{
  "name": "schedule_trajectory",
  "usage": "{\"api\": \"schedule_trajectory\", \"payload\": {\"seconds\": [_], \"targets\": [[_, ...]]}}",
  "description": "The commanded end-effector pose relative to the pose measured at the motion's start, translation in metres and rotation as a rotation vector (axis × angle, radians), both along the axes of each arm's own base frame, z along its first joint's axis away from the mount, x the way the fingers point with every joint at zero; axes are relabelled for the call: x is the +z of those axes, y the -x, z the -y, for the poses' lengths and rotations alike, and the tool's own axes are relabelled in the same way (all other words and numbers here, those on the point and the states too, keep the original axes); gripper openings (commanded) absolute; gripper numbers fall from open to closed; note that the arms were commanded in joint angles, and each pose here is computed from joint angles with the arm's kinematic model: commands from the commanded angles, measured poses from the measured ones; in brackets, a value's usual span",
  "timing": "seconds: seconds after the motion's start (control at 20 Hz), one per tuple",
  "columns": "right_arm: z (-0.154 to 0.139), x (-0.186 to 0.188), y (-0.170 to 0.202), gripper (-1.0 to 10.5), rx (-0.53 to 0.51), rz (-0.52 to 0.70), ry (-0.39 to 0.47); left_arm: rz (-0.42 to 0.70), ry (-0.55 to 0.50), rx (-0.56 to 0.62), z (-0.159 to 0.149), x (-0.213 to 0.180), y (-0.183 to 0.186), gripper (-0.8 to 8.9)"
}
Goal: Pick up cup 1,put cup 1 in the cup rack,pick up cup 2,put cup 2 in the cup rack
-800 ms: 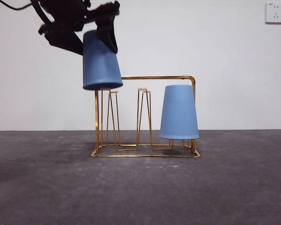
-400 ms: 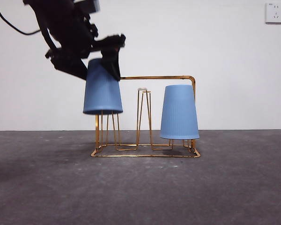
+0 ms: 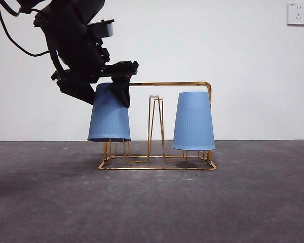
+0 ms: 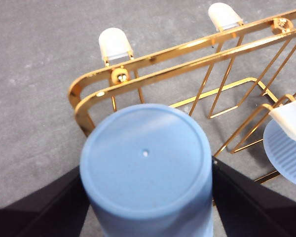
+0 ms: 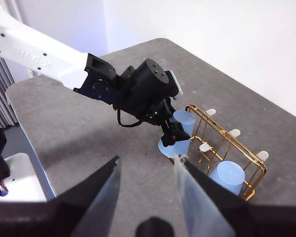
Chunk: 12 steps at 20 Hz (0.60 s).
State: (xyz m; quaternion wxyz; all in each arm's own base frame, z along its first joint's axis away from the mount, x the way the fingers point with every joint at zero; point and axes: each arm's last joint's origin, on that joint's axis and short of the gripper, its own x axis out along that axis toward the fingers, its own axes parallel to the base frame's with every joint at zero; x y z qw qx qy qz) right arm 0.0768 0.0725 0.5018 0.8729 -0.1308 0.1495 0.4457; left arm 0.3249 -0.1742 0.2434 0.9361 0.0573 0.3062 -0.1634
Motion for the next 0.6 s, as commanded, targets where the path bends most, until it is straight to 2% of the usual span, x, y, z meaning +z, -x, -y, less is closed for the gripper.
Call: {"api": "schedule_trajectory", "payload": {"seconds": [0.05, 0.2, 0.25, 0.5, 0.6], "targets": [[-0.0008, -0.0004, -0.0011, 1.9, 0.0, 0.007, 0.004, -0.017, -0.016, -0.006, 0.0001, -0.0053, -0.0004, 1.15], [-0.0008, -0.0005, -0.0011, 1.9, 0.0, 0.006, 0.005, -0.029, -0.019, -0.009, -0.0001, -0.0062, 0.0002, 4.45], [-0.0007, -0.0005, -0.001, 1.9, 0.0, 0.007, 0.004, -0.034, -0.022, -0.009, -0.0003, -0.0066, 0.0006, 4.72], [-0.0006, -0.0009, -0.0008, 1.9, 0.0, 0.002, 0.008, -0.083, 0.003, -0.039, 0.0002, -0.0084, 0.0028, 4.8], [-0.0007, -0.001, -0.0009, 1.9, 0.0, 0.002, 0.008, -0.101, -0.003, -0.038, -0.0003, -0.0094, 0.0038, 5.41]]}}
